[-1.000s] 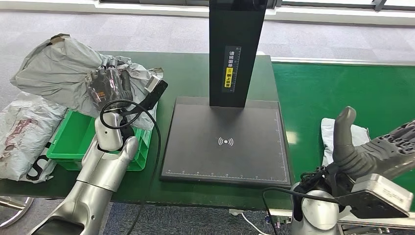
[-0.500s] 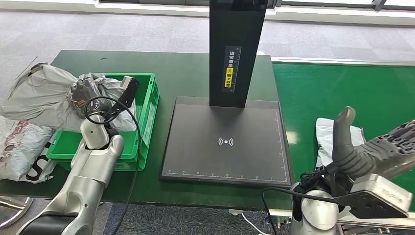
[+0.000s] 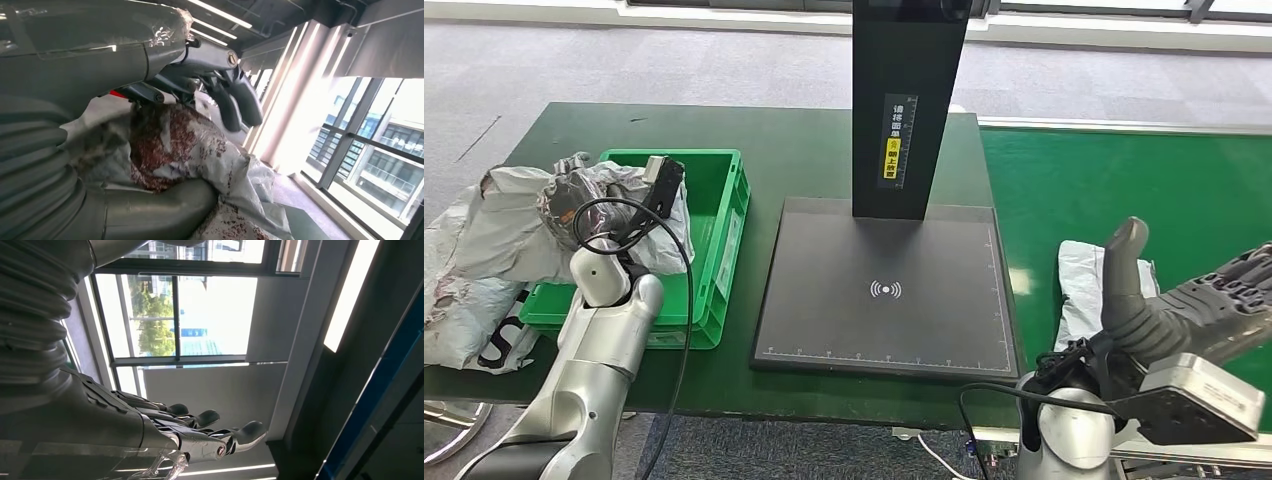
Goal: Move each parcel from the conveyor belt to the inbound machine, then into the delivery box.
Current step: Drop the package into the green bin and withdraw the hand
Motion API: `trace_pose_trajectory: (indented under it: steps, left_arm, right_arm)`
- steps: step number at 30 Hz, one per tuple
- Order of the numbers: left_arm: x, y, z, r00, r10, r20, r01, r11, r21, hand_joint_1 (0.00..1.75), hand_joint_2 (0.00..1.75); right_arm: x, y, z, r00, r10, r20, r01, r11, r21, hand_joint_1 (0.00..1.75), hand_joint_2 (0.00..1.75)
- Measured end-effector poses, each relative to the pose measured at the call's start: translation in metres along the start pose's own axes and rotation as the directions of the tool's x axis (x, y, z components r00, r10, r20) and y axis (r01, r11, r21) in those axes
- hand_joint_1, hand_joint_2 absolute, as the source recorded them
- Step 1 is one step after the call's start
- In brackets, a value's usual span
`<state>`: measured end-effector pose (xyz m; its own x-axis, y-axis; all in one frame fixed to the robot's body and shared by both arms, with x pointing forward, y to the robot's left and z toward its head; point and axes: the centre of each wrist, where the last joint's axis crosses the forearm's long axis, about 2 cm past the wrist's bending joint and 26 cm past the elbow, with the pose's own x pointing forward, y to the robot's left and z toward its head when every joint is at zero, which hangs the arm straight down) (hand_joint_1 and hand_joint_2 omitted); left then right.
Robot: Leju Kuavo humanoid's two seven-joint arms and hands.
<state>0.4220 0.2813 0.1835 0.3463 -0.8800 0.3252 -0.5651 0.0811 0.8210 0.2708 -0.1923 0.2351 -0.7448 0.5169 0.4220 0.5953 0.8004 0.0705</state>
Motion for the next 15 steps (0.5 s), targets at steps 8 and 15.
trace_pose_trajectory:
  steps: [8, 15]
  left_arm:
    - [-0.013, -0.001, -0.002, 0.998, -0.009, -0.056, 0.009, 1.0, -0.003, 0.0, 1.75]
    - [-0.02, 0.001, -0.004, 0.998, -0.005, -0.059, 0.005, 1.0, 0.01, 0.0, 1.75]
  right_arm:
    - [-0.002, 0.001, 0.003, 1.0, 0.0, -0.01, 0.0, 1.0, 0.009, 0.0, 1.75]
    - [-0.005, 0.004, 0.007, 1.0, 0.006, -0.022, -0.006, 1.0, 0.03, 0.0, 1.75]
